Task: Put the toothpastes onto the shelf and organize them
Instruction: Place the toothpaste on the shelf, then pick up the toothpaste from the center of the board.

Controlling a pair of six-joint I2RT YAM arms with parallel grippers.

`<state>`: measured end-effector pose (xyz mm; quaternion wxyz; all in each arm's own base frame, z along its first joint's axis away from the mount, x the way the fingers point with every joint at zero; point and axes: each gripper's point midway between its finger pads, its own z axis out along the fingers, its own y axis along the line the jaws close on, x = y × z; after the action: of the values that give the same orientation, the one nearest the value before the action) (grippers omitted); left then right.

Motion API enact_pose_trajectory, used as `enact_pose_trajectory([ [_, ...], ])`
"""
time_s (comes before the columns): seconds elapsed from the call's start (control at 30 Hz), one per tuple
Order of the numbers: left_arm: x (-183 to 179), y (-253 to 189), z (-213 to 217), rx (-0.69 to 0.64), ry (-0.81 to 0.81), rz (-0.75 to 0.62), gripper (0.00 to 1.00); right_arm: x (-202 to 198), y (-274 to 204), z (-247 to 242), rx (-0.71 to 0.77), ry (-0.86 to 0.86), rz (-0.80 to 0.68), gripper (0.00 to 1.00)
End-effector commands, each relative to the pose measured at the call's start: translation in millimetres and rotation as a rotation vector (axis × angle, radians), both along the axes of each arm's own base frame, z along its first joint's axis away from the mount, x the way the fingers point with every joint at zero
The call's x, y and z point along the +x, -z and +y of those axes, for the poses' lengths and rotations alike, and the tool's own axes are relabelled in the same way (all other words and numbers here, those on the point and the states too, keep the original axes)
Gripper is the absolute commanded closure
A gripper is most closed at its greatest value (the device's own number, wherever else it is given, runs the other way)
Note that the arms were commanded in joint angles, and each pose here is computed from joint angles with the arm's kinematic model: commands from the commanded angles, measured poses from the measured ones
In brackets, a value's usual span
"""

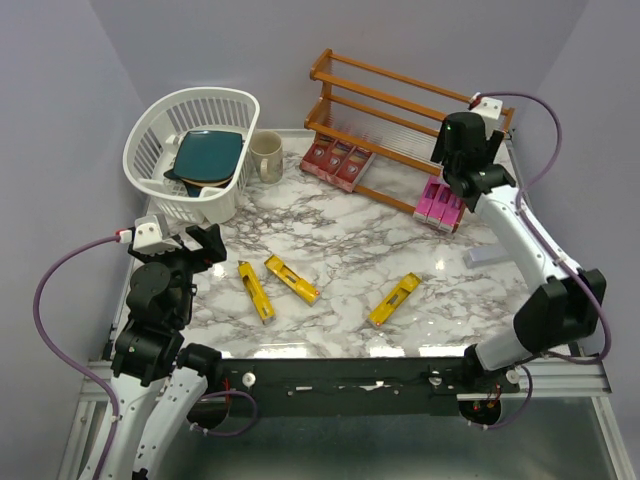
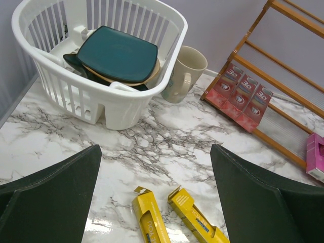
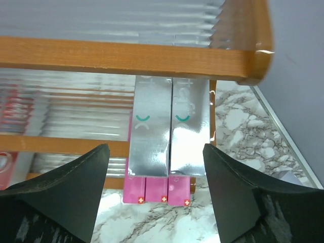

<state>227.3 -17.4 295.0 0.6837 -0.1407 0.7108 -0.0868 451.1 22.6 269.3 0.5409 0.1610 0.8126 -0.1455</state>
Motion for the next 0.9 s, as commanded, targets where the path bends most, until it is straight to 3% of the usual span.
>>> enact_pose_trajectory([
  [0.0,-3.0,-0.7,2.0,0.01,0.0,-0.013,0.01,-27.0,-36.0,3.7,0.108,-0.048,-0.136,0.1],
  [0.17,-6.4,-4.3,1.7,0.008,0.005,-0.031,0.01,-67.5,-26.4,-25.4,0.128,0.031,-0.125,0.0],
  [0.53,-13.8,-7.4,-7.8,0.014,0.055,-0.051,0.01,-131.9,40.3,-127.0,0.31,0.418,-0.075,0.0],
  [0.77,-16.9,-9.5,-12.2,0.016,0.08,-0.064,0.01,-123.2,117.9,-140.1,0.612,0.479,0.028,0.0],
  [0.87,-17.6,-9.4,-14.4,0.017,0.092,-0.065,0.01,-117.1,155.8,-144.6,0.674,0.512,0.114,0.0],
])
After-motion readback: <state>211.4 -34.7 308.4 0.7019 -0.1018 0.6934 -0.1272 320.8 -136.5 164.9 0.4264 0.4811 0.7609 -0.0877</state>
